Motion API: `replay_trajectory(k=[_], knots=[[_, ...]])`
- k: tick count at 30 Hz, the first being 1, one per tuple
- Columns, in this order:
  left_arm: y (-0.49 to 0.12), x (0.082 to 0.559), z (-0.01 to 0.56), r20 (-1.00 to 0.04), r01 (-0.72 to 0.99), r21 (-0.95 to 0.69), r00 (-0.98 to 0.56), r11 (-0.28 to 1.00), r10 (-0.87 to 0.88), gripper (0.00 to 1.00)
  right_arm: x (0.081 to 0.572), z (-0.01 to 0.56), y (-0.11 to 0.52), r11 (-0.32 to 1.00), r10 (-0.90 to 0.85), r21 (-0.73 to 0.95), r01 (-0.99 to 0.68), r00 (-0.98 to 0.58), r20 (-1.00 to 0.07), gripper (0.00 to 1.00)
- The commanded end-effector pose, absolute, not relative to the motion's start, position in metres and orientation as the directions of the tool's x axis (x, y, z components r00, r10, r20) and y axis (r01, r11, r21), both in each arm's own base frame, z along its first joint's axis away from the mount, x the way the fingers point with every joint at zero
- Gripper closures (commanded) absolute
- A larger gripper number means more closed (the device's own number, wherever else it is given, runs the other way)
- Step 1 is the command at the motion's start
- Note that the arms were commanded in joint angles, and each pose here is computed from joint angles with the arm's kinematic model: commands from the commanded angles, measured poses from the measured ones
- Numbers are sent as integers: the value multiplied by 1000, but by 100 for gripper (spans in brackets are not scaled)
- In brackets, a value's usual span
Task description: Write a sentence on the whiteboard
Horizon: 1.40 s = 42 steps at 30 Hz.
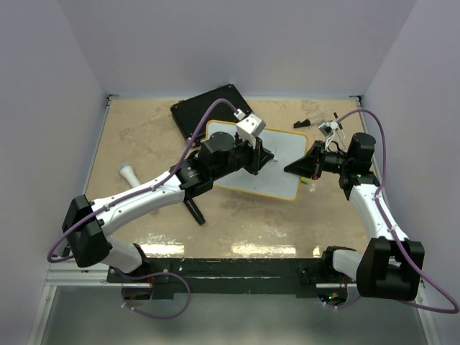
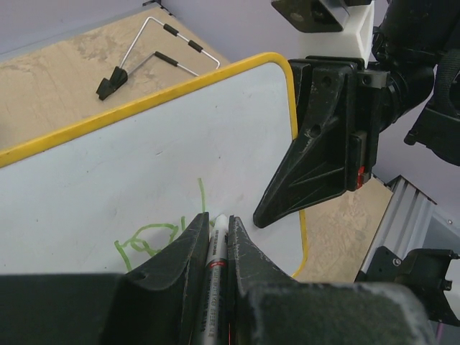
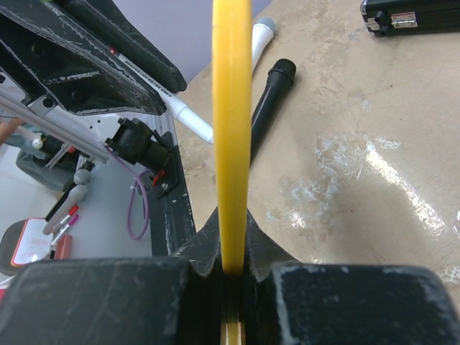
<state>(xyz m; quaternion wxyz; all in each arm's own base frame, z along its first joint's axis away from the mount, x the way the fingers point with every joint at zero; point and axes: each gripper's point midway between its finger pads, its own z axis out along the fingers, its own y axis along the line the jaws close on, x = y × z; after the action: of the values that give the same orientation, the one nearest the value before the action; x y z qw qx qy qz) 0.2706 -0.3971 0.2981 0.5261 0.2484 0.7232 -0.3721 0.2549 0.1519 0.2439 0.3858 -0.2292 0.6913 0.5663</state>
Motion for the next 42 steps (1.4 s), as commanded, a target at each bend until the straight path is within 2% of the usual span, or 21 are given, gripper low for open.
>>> replay_trajectory(k=[1,19,42], knots=[[-402,280,329,-956,755,-277,-278,595,-93,100,248,271,154,193,88,523,-830,-516,-852,100],[-381,288,320,-960,701,-248,-268,669,-76,100,248,271,154,194,88,523,-830,-516,-852,100],[-388,273,301,-943,737,-280,-332,615,-31,100,248,272,154,197,89,523,-829,-516,-852,100]])
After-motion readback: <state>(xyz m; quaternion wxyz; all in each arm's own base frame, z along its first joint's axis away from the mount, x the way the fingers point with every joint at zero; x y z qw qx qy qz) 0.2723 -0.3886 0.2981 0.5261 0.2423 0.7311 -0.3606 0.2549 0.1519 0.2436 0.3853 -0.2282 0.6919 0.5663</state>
